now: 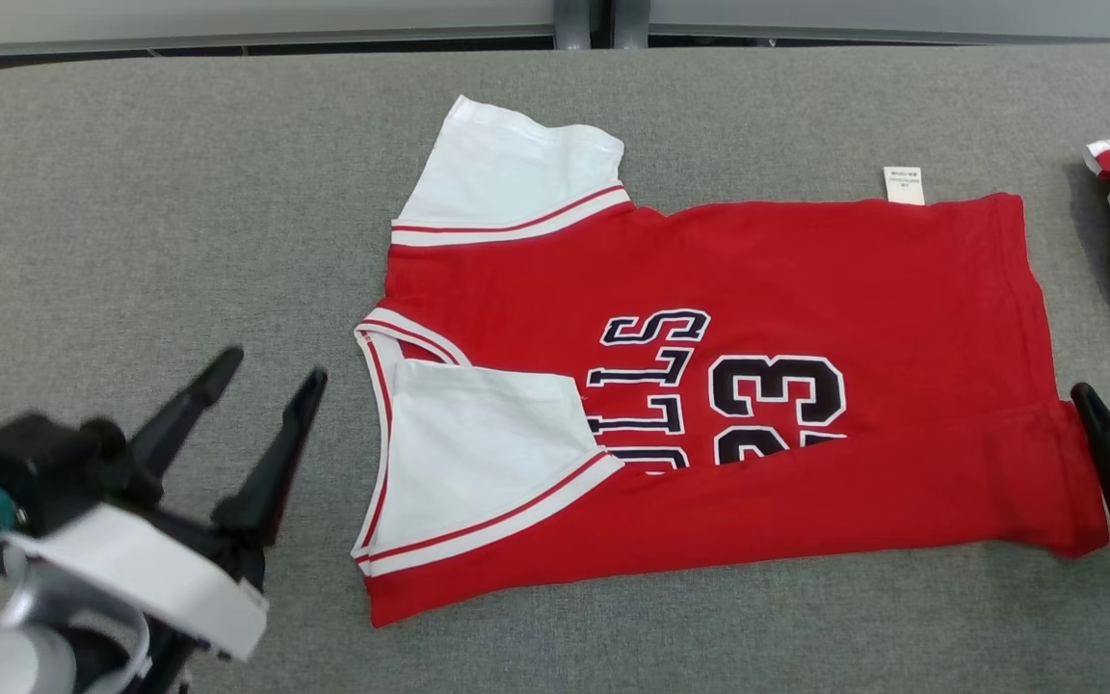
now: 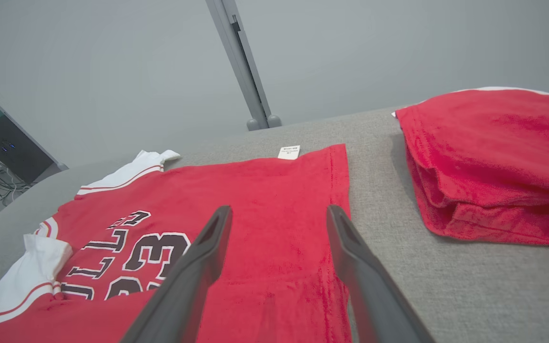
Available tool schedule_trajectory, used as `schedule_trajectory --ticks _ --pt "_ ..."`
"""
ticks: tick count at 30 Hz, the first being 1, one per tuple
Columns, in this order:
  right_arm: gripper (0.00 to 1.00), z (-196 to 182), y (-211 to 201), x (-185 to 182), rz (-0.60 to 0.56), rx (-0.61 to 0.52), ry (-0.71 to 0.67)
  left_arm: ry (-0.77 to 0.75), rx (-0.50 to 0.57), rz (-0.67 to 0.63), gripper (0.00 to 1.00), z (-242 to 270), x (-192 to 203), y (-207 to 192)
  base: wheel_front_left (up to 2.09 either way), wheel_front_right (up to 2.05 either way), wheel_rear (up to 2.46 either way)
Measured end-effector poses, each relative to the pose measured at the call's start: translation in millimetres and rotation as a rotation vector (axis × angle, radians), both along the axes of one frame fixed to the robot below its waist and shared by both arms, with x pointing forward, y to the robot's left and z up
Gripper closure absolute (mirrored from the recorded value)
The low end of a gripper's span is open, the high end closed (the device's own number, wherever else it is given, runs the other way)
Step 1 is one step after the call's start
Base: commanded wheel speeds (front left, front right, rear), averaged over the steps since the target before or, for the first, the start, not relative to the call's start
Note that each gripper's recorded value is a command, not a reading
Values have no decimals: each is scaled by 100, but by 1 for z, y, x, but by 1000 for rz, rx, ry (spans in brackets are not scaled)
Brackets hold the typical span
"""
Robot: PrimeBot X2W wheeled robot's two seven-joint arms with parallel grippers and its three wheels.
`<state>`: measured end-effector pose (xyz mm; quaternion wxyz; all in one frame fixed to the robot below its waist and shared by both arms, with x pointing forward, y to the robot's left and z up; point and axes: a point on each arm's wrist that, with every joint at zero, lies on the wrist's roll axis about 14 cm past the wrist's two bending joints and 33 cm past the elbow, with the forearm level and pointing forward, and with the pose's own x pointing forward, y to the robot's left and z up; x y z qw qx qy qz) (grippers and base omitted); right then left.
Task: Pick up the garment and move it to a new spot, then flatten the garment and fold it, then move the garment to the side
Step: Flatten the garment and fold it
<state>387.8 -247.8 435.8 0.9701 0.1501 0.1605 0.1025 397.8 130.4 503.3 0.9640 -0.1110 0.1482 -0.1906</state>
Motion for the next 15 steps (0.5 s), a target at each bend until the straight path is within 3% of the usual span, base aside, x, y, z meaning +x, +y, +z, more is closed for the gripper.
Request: schedule_trajectory --ticks 8,15 --pt "0 3 32 36 42 4 -91 17 -22 -120 0 24 103 -20 0 0 0" --pt "0 -16 43 47 22 31 -74 170 133 -185 0 -15 185 -37 0 0 0"
